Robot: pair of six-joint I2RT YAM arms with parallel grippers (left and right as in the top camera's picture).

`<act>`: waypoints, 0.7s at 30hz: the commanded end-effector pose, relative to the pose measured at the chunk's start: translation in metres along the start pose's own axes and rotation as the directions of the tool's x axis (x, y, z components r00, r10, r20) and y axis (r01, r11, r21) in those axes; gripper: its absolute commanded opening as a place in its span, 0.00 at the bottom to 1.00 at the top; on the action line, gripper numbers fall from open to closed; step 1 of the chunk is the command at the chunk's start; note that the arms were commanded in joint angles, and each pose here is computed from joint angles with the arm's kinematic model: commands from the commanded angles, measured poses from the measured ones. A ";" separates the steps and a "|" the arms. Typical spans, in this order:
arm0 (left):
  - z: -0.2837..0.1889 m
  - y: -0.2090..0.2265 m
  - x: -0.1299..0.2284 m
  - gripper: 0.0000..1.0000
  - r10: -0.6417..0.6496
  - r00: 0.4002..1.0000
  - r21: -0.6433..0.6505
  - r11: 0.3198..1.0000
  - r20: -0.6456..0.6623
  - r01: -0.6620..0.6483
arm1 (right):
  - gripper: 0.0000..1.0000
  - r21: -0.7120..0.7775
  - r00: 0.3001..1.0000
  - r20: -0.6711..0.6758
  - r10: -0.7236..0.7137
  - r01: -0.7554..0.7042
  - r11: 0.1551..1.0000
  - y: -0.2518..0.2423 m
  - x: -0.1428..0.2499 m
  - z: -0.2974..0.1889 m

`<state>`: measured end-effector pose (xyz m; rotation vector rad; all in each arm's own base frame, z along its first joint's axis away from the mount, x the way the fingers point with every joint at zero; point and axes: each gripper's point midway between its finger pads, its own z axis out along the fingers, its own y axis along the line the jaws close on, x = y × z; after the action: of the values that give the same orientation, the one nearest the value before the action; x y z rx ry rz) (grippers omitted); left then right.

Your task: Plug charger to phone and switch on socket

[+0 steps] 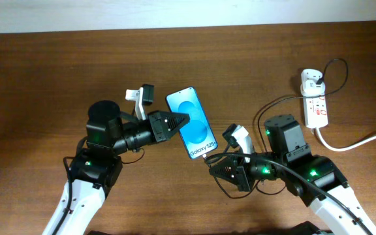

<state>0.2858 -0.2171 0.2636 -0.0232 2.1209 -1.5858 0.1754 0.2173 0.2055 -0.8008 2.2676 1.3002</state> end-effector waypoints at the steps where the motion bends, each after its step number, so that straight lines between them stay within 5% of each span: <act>1: -0.001 -0.011 -0.002 0.00 0.037 0.999 0.027 0.999 -0.002 -0.037 | 0.04 -0.002 0.999 0.024 -0.045 0.045 0.999 0.005 -0.007 -0.003; 21: -0.001 -0.009 0.001 0.00 0.022 1.000 0.019 1.000 -0.013 -0.022 | 0.04 0.039 0.998 0.034 -0.056 0.054 0.998 0.003 -0.007 -0.007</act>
<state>0.2856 -0.2169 0.2625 -0.0283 2.1265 -1.5847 0.1769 0.2130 0.2061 -0.7895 2.2678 1.2459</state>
